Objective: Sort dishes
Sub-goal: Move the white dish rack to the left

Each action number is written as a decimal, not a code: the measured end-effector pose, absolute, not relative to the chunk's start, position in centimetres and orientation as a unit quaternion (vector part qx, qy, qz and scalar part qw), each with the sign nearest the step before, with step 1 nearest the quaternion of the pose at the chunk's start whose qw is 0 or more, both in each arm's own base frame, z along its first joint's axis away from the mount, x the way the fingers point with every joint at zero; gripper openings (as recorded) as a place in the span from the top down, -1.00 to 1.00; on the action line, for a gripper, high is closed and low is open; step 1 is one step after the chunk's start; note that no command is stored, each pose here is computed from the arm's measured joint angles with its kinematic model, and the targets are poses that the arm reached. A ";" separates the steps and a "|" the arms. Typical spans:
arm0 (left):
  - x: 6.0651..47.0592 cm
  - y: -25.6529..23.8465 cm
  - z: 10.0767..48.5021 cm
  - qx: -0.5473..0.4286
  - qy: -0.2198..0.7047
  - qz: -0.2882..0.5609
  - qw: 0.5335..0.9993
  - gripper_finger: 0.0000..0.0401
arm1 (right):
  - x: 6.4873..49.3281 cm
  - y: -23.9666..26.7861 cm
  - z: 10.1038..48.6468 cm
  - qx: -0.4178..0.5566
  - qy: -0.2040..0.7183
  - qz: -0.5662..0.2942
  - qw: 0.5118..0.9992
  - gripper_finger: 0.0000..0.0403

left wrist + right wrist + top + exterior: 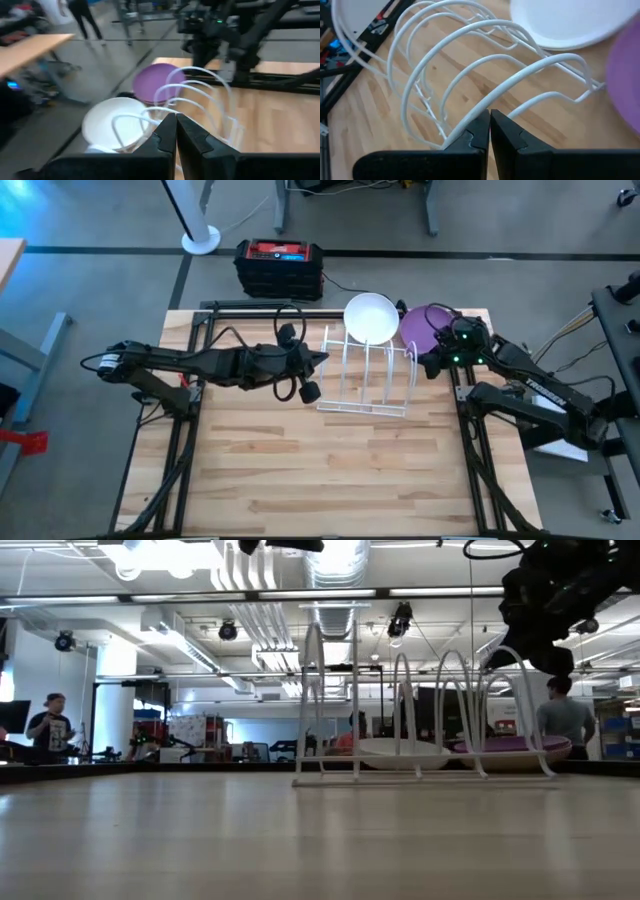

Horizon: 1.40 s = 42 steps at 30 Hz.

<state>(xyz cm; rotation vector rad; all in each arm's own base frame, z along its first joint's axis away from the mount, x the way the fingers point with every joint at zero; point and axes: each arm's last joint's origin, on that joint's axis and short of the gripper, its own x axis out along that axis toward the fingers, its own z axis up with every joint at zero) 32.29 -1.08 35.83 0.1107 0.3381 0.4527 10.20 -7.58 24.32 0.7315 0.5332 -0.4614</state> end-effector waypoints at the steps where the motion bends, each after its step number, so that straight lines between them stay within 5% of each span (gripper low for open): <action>1: 32.1 -1.2 35.9 0.063 0.168 0.239 0.954 1.00 | 10.6 -7.7 24.3 0.351 0.256 -0.216 0.875 0.96; 7: 30.5 -2.4 36.5 0.106 0.174 0.336 0.920 1.00 | 12.9 -8.3 23.6 0.345 0.269 -0.199 0.877 0.96; 42: 25.8 -6.3 37.9 0.110 0.166 0.357 0.913 1.00 | 29.8 -11.0 24.9 0.227 0.354 -0.150 0.895 0.96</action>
